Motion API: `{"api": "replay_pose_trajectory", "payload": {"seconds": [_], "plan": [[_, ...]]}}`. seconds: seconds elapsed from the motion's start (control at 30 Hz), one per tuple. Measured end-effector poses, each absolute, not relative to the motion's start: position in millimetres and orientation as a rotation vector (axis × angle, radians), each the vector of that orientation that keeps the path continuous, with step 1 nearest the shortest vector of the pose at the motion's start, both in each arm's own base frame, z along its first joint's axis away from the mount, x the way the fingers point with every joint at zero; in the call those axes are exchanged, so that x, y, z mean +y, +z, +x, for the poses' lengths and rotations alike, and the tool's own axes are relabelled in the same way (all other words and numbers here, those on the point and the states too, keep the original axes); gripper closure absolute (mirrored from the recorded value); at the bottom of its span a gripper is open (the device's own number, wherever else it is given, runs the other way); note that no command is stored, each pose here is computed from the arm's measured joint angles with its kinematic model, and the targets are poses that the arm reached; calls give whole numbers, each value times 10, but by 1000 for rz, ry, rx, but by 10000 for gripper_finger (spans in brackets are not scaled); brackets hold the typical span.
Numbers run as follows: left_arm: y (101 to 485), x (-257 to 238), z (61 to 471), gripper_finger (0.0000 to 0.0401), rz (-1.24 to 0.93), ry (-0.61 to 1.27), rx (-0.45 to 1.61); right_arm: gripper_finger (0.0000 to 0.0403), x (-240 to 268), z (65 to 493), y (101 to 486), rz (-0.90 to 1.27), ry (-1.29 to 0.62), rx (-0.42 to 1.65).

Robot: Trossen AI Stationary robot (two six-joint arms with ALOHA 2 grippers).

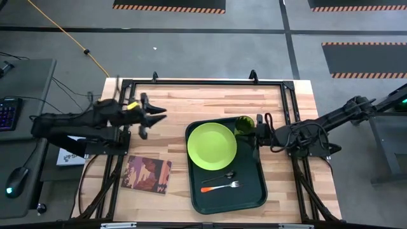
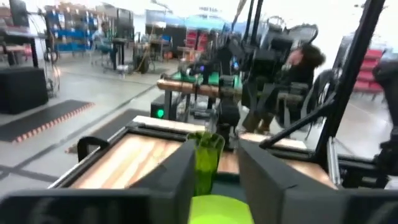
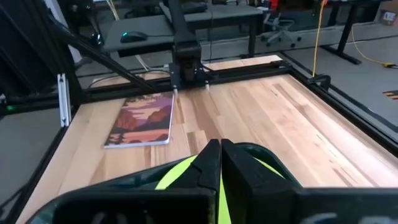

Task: Pick and place plate/cup/fork/spoon on tray
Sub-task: Return to Home Position

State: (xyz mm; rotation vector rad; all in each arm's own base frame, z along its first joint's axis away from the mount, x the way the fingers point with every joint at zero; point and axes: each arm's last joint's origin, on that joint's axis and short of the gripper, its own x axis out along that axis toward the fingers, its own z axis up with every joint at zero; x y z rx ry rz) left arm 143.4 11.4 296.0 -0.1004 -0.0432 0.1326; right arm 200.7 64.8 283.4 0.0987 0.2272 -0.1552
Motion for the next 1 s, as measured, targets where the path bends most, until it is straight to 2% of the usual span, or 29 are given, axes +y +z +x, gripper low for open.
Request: {"api": "replay_pose_trajectory", "payload": {"seconds": [0.13,0.2,0.4,0.57,1.0], "plan": [[2725,69,1243,373,-129,103,-81,397,652,2007,2833,79,-145,231],[2543,50,1190,392,-137,89,-102,400,652,2007,2832,73,-142,232],[2033,40,1106,398,-185,96,-139,401,626,1920,2849,60,-112,260],[1800,37,1070,400,-164,92,-126,402,543,1667,2969,95,-96,241],[1869,36,1029,401,-155,86,-200,403,298,950,3043,91,-55,233]]}}
